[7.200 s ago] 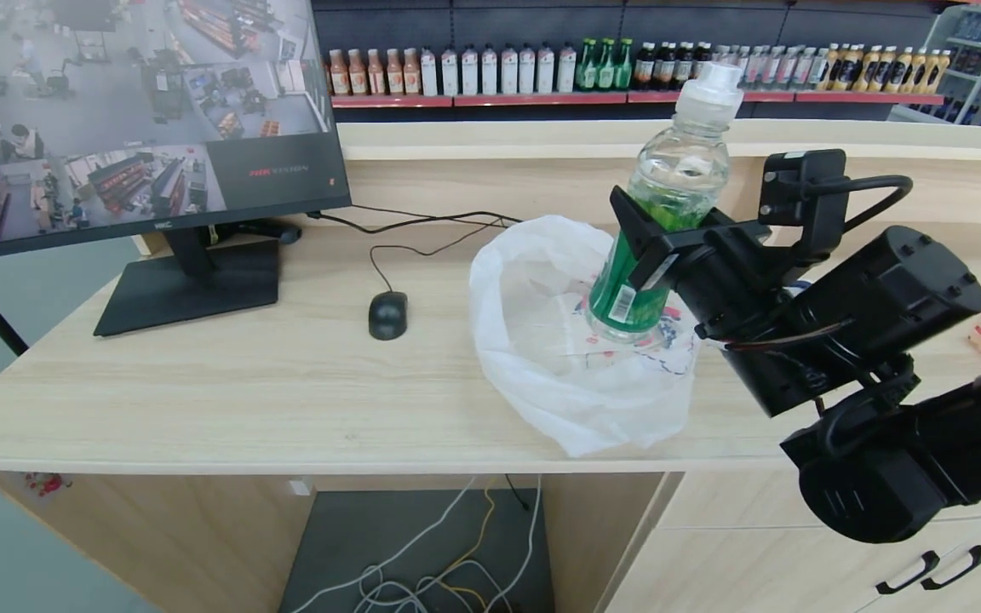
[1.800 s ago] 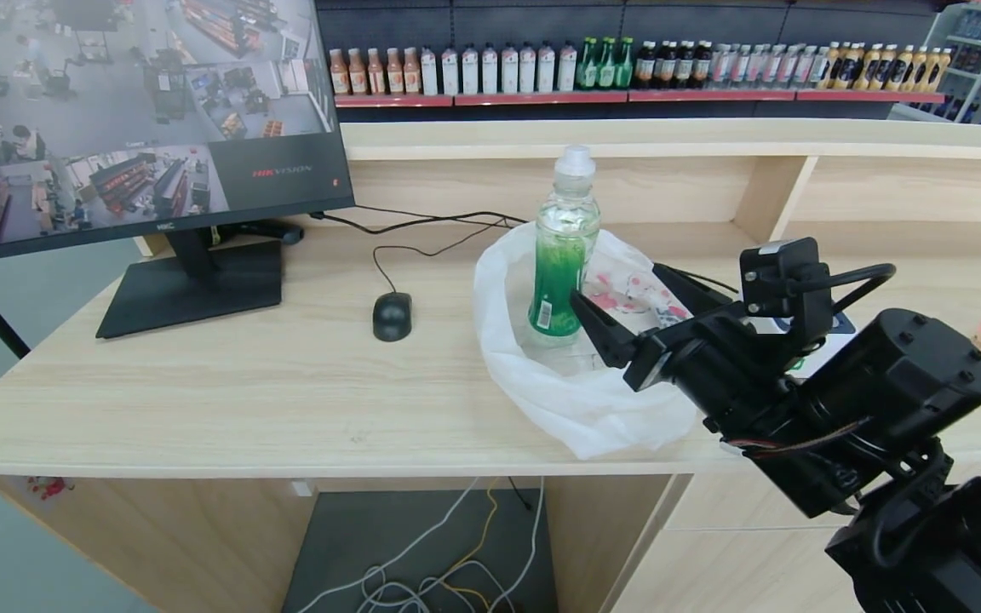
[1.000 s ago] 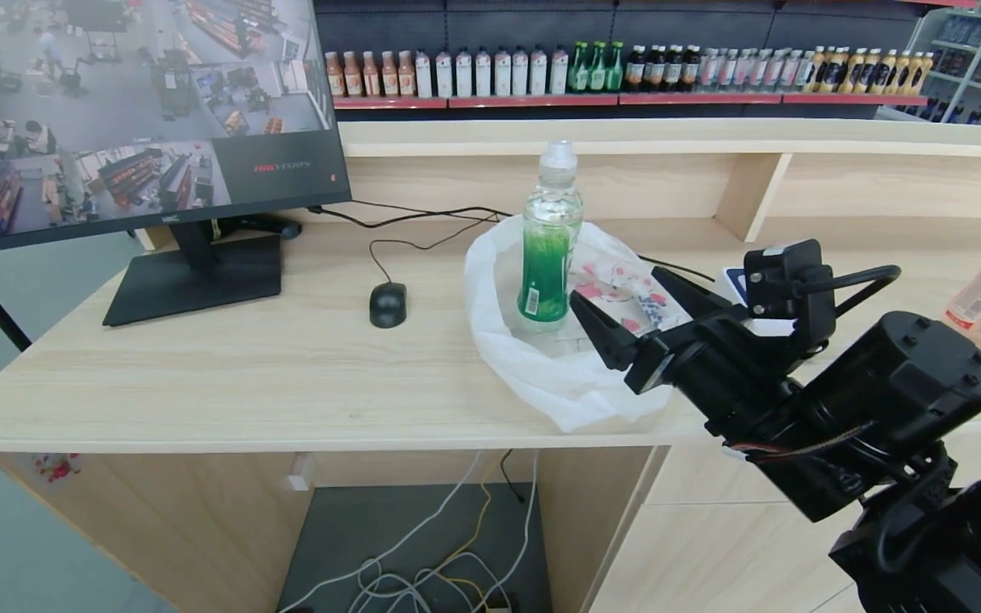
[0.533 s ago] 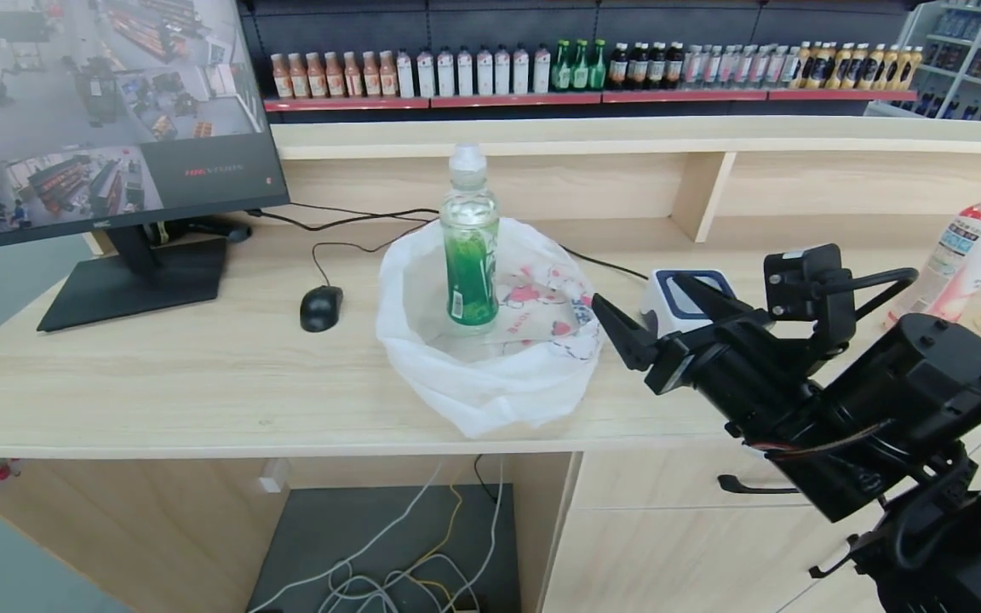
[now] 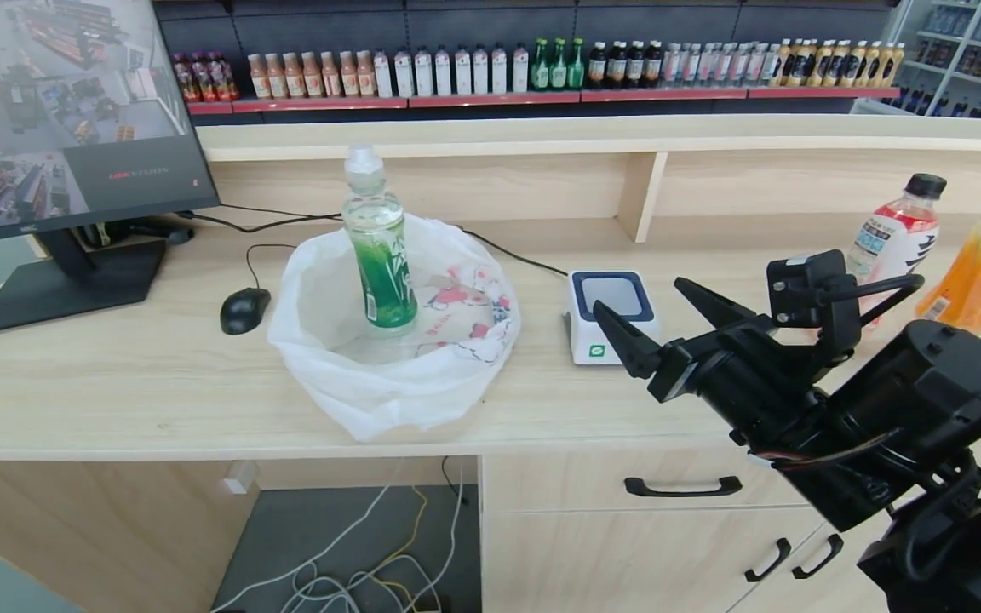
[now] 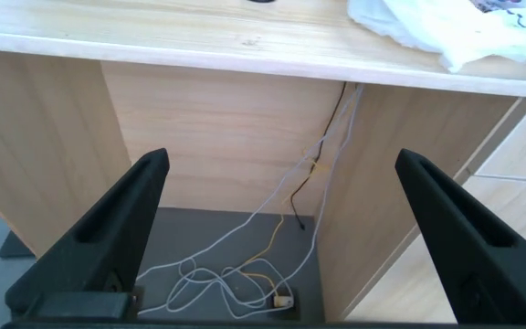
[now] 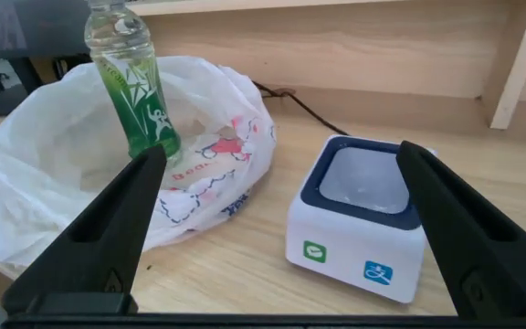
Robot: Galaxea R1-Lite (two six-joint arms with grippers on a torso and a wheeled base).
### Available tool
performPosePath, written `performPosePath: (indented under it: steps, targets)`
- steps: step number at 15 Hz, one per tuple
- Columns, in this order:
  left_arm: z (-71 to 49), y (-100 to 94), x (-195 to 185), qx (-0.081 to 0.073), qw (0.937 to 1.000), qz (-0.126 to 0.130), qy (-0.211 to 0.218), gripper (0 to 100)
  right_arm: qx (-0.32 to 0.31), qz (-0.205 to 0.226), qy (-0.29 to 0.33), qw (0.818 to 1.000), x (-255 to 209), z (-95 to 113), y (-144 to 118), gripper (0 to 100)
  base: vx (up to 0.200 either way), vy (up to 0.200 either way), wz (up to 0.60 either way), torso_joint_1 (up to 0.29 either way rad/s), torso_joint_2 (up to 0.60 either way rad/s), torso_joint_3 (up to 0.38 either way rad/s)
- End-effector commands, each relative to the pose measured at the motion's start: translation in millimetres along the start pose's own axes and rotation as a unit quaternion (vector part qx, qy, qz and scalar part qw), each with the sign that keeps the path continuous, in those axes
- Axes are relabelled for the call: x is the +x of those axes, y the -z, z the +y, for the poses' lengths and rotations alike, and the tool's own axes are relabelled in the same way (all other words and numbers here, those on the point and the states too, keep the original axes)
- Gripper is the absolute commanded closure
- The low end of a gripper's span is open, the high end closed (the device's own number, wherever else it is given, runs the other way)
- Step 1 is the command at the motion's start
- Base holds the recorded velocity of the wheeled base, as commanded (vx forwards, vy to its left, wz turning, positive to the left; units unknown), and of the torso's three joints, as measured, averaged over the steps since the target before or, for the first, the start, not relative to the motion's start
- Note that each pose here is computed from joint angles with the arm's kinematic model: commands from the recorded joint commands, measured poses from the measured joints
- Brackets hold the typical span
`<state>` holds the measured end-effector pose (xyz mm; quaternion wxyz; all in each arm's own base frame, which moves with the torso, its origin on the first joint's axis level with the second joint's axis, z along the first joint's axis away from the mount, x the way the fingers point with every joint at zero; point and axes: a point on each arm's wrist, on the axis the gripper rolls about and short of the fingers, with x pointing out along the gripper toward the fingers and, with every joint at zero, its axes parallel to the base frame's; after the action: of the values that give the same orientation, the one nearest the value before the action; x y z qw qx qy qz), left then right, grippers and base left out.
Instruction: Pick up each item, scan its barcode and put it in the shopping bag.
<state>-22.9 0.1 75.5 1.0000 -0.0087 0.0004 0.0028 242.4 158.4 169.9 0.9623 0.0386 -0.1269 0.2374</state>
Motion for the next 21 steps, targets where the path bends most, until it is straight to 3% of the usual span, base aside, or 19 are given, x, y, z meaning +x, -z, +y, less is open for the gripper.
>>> performPosePath:
  steps: [1,17,21]
  targets:
    - [0.0,0.2,0.1,0.0,1.0,0.0,0.0,0,0.0,0.002,0.0,1.0,0.2,0.2,1.3,0,0.0,-0.2,0.0,-0.002,0.0,0.002]
    - [0.0,0.2,0.1,0.0,1.0,0.0,0.0,0,-0.003,0.007,0.005,1.0,-0.2,-2.1,3.9,0,0.0,-0.2,0.0,0.003,0.0,0.004]
    - [0.0,0.2,0.1,0.001,1.0,0.0,0.0,0,-0.003,0.01,0.041,0.999,-1.1,-2.9,5.2,0,0.0,0.0,0.0,0.0,0.0,0.0]
